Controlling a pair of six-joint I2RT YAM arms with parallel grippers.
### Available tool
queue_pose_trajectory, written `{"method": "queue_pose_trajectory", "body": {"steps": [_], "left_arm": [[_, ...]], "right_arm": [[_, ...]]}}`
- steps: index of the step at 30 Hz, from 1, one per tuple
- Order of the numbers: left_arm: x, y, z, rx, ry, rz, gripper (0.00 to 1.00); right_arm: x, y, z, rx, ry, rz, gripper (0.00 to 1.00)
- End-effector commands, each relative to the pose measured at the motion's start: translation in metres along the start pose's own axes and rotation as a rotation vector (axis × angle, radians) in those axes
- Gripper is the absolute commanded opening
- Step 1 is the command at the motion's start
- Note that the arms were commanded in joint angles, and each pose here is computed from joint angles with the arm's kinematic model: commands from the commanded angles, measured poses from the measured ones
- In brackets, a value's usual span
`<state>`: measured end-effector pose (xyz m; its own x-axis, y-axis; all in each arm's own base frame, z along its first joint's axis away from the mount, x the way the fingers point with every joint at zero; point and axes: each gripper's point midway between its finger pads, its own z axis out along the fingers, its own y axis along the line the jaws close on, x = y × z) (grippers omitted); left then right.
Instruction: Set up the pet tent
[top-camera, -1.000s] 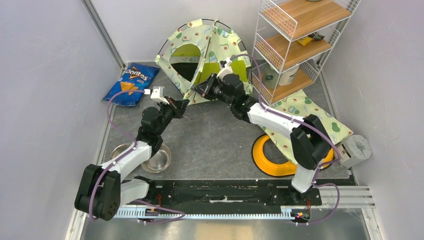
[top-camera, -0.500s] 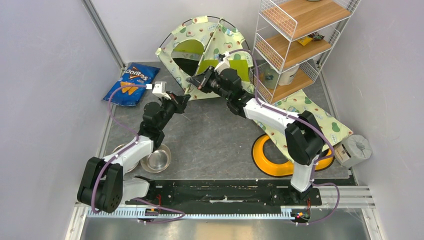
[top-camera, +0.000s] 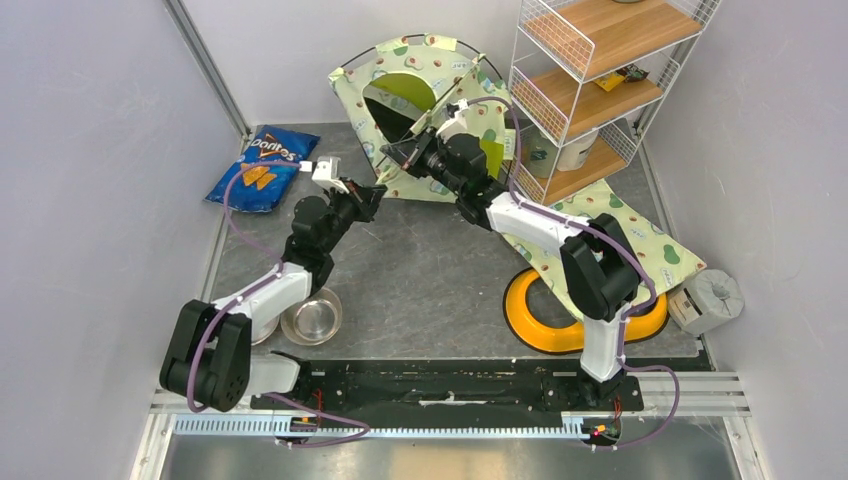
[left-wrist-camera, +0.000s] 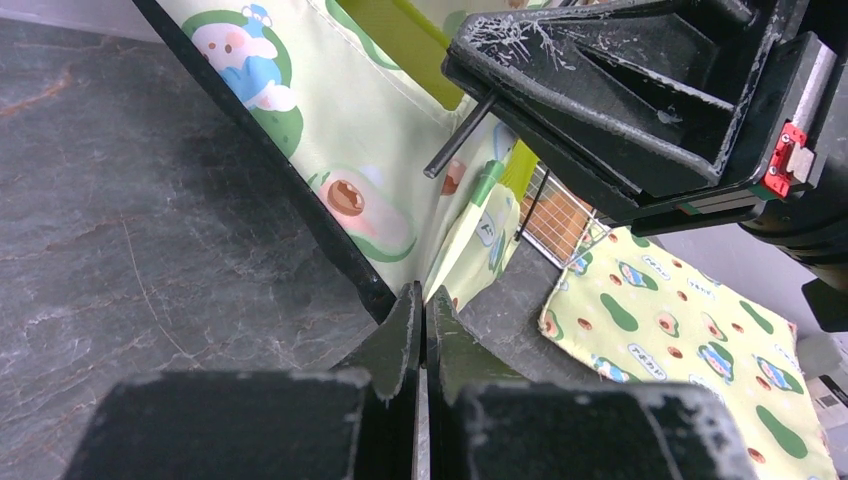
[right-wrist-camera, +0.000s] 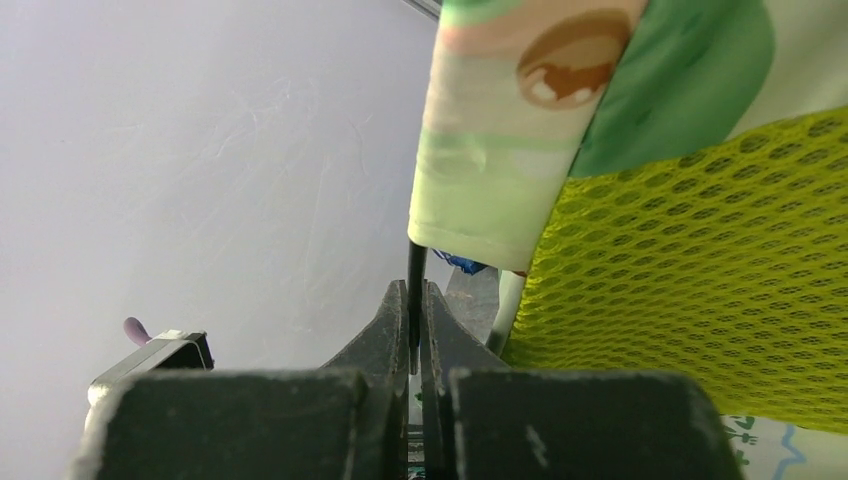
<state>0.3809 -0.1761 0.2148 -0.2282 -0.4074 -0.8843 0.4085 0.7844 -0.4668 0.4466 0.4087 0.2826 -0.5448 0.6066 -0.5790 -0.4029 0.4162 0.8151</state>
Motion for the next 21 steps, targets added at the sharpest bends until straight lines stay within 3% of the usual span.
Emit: {"method": "queue_pose_trajectory", "body": {"steps": [1, 21], "left_arm": [[0.055, 0.038, -0.015, -0.124, 0.192, 0.023, 0.02], [0.076, 0.068, -0.012, -0.225, 0.269, 0.013, 0.02]], "right_arm": [[-0.169, -0.023, -0.023, 0.088, -0.494, -0.032, 0.00], [-0.181, -0.035, -0.040, 0.140, -0.517, 0.005, 0.00]]}}
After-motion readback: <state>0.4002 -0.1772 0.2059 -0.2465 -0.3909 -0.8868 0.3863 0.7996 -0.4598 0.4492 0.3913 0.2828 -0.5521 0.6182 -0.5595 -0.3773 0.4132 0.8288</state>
